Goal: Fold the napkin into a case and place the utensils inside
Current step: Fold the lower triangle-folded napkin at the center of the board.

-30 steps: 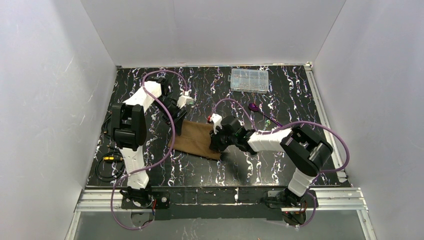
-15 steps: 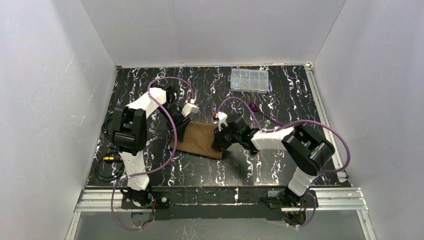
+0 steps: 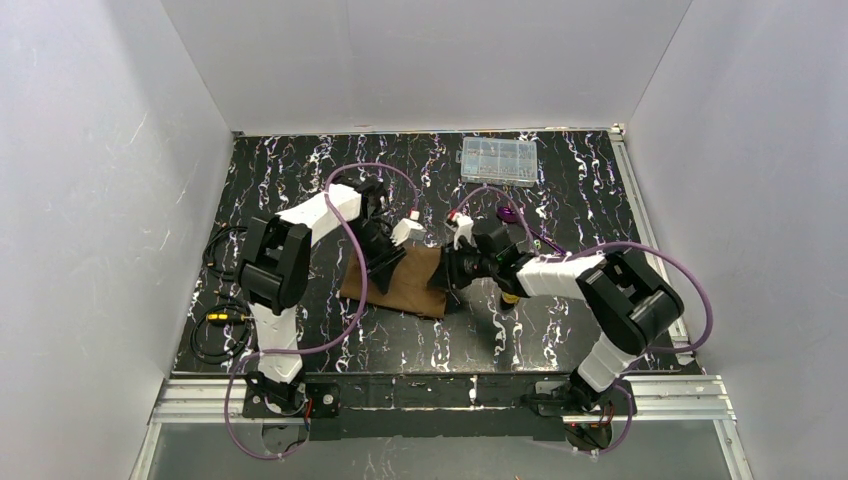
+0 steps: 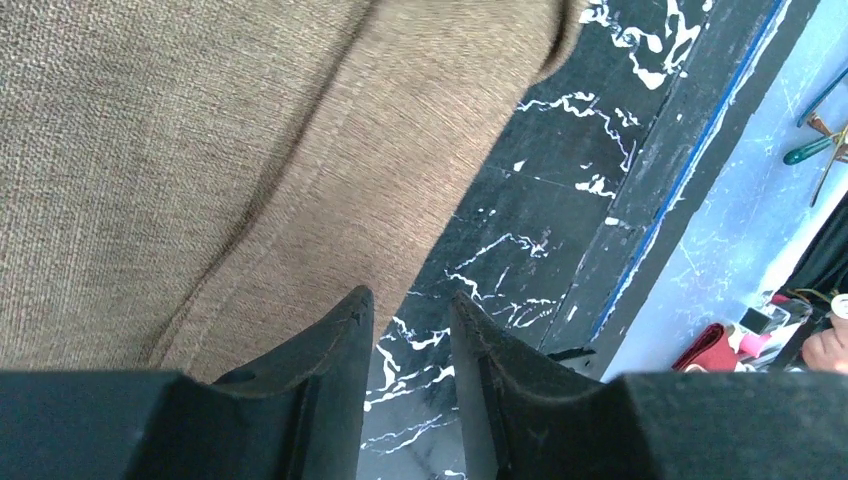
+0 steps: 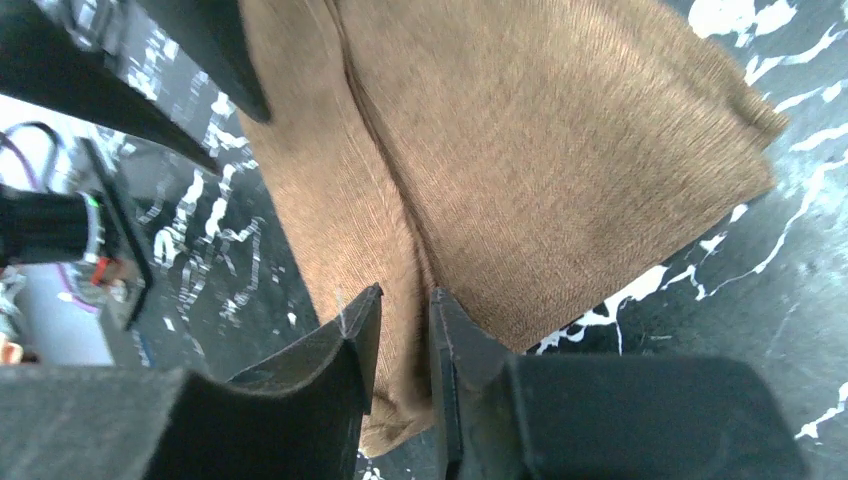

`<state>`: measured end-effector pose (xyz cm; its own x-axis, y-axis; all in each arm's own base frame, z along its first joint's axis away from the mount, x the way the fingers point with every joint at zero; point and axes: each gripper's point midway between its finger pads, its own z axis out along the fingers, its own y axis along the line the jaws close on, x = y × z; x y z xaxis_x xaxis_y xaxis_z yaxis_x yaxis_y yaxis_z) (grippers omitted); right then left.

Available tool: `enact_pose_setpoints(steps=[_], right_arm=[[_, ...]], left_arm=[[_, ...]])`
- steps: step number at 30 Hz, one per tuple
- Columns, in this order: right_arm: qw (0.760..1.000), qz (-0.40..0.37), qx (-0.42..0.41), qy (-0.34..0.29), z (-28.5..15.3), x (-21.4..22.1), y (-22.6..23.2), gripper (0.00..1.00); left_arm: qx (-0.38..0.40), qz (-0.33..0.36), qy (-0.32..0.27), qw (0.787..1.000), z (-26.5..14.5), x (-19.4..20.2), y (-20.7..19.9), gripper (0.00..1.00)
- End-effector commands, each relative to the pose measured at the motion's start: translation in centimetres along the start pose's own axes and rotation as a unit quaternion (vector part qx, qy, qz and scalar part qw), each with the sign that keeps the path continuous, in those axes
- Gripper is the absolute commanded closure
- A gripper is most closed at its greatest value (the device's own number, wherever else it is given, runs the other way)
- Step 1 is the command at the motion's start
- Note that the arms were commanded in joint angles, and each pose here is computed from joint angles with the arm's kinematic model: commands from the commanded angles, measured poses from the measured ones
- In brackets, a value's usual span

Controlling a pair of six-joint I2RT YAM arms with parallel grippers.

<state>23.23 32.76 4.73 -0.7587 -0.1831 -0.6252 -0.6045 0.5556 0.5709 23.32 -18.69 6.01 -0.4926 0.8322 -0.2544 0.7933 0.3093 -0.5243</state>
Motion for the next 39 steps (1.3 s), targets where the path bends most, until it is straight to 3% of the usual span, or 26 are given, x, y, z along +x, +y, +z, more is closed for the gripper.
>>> enact_pose_setpoints(steps=[1,9,18,23,39], right_arm=[[0.995,0.005,-0.071,-0.074,-2.1,-5.3,3.1,0.65],[0.995,0.021,-0.076,-0.064,-0.9,-7.4,1.2,0.65],[0.998,0.043,-0.037,-0.033,2.3,-5.9,-3.3,0.71],[0.998,0.054,-0.015,-0.027,2.6,-4.6,-4.5,0.74],[0.995,0.082,-0.025,-0.045,2.2,-4.3,-4.3,0.77]], left_arm=[[-0.001,-0.031,0.003,1.0,1.0,0.7,0.9,0.68],[-0.058,-0.035,-0.004,0.998,0.6,0.4,2.6,0.71],[-0.034,-0.043,-0.028,0.998,-0.6,-1.3,0.7,0.68],[-0.016,0.0,-0.042,0.999,-0.4,-3.2,-1.8,0.66],[-0.025,0.124,-0.02,0.992,4.0,-9.1,-3.8,0.63]])
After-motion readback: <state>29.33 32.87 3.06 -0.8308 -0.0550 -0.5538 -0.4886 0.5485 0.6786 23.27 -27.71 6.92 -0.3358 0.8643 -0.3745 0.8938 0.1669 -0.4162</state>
